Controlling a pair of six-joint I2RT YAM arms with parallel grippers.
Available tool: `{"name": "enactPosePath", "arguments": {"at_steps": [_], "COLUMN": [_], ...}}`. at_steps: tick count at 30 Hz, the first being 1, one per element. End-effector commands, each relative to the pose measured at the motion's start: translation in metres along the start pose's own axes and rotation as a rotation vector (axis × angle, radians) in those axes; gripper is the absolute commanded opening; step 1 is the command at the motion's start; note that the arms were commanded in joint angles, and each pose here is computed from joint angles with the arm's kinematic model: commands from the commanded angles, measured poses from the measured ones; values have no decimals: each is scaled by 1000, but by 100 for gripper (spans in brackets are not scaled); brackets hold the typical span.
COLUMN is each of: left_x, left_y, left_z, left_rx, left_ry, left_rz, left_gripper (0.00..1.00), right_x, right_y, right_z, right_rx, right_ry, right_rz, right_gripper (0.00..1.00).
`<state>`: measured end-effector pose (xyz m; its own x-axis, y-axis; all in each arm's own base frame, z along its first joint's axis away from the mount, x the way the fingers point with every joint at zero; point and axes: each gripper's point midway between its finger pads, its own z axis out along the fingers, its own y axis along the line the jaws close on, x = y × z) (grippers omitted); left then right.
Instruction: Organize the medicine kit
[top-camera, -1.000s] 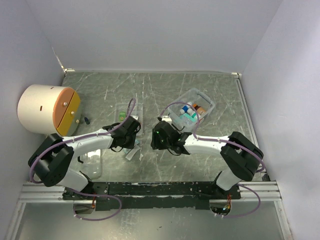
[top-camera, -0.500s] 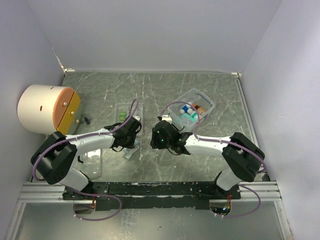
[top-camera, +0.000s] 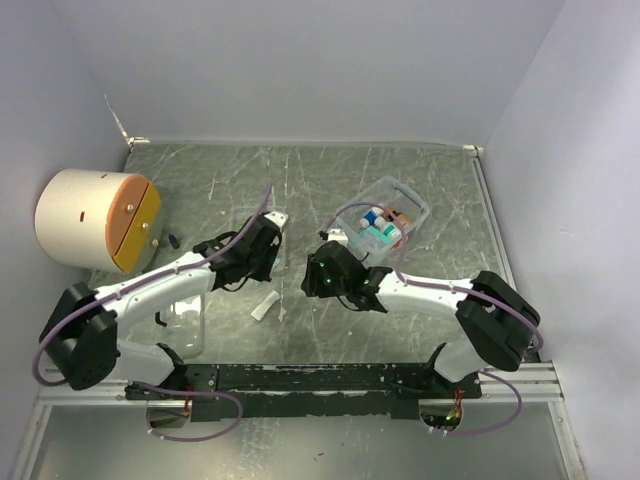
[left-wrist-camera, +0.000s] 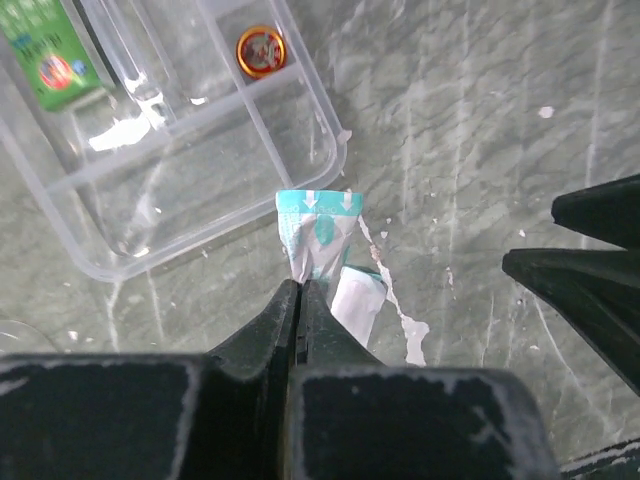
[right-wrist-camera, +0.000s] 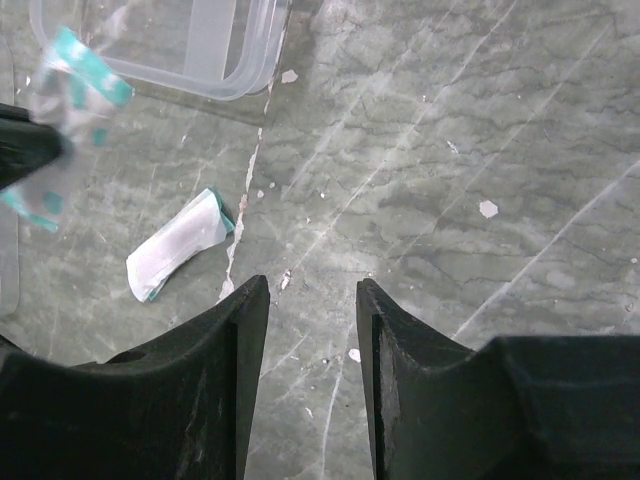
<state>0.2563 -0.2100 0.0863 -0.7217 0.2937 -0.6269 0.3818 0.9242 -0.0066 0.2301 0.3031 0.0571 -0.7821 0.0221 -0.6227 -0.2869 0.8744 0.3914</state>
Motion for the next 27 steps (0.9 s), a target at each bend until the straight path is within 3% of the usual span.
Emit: {"name": "enactPosePath", "arguments": {"at_steps": [1,6,9,16,27], "left_x": [-23,-66,-84,-62,-43], "left_y": [0,11,13,19,43], "left_z": [-29,-62,-80,-45,24], "left_rx": [40,34,26,100,184], "left_ry": [-69,-303,-368,-216,11], "left_rz": [154,409,543,897,1021], "left_gripper": [9,8,7,7,7], "right_x": [-9,-12,-14,-14,-13], "right_y": [3,6,7,8,7], "right_z": [-8,-17,-21,-25,-27], "right_rx": [-29,-54,-73,-94,-96], "right_ry": [-50,-71,-88,-99,-100], "right_rz": [19,24,33,49,52], "right_gripper": [40,40,40,40,40]}}
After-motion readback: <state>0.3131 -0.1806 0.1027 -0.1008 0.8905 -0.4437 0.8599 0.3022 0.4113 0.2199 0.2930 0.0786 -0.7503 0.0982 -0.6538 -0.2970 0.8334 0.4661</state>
